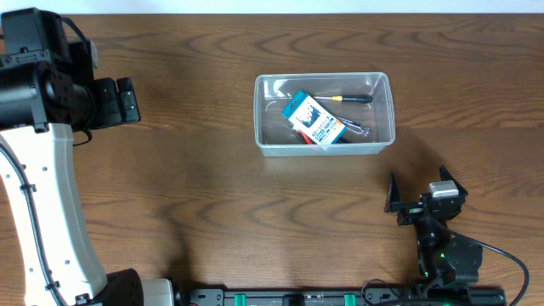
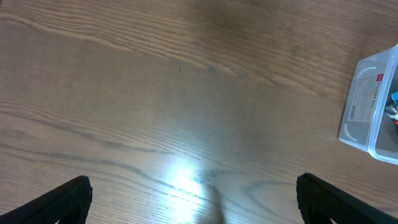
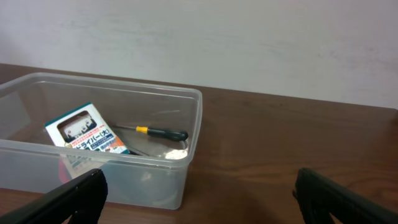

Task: Pack container

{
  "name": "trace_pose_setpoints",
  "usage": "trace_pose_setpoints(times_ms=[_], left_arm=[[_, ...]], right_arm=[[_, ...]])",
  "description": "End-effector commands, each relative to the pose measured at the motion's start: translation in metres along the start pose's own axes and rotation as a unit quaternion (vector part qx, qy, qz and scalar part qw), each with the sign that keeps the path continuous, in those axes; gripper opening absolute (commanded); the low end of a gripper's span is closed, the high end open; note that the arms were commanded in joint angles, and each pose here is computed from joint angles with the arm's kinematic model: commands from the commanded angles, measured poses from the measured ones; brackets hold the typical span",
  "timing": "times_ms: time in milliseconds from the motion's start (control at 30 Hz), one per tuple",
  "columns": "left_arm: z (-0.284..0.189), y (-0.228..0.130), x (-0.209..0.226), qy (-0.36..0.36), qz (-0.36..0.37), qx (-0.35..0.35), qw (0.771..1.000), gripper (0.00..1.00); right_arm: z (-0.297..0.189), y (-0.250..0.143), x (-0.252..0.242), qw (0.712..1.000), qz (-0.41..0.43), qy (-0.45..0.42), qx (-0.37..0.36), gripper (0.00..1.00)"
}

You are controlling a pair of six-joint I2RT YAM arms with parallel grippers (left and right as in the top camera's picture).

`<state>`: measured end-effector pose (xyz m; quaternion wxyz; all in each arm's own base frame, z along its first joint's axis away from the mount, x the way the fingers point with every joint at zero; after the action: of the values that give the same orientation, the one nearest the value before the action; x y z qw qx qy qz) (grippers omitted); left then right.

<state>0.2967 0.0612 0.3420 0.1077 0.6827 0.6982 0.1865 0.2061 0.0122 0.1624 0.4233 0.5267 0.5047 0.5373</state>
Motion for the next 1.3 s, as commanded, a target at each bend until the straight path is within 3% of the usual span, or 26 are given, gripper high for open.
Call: trace_pose_setpoints(times_ms=[0,133,400,567,700,933,1267], left_arm=[[-0.014,0.001,-0.003,0.002,0.0,-0.023,1.0,0.98],[-0.039,-0.011,-0.016,-0.003,0.019,-0.057,0.998,0.98],[-0.073,-0.069,-0.034,-0.009,0.043,-0.112,0.993,0.98],[-0.078,-0.095,-0.049,-0.051,0.023,-0.226,0.972,0.98],[-0.064,-0.119,-0.056,-0.07,-0.008,-0.316,0.946,0.98],[-0.026,-0.146,-0.061,-0.065,-0.011,-0.396,0.916,0.98],[0.008,-0.144,-0.072,-0.076,0.004,-0.472,0.879,0.98]], right_arm=[[0.0,-0.001,0.0,1.0,-0.005,-0.001,0.0,0.99],[0.0,-0.001,0.0,1.0,-0.005,-0.001,0.0,0.99],[0.0,-0.001,0.0,1.0,-0.005,-0.001,0.0,0.99],[0.0,-0.001,0.0,1.0,-0.005,-0.001,0.0,0.99],[0.0,-0.001,0.0,1.0,-0.005,-0.001,0.0,0.99],[0.0,-0.001,0.0,1.0,-0.005,-0.001,0.0,0.99],[0.0,-0.001,0.0,1.0,-0.005,-0.001,0.0,0.99]])
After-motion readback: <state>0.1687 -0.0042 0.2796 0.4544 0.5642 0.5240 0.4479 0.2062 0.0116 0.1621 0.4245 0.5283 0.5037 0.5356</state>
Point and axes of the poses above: each gripper's point midway between its finger pads, its own z axis out along the fingers, its own x axis along the line the jaws close on, y = z × x, the point moved 4 cm from there along -z, back along the fingers, and after that the axes turned 11 degrees about z, right-handed, at the moved point
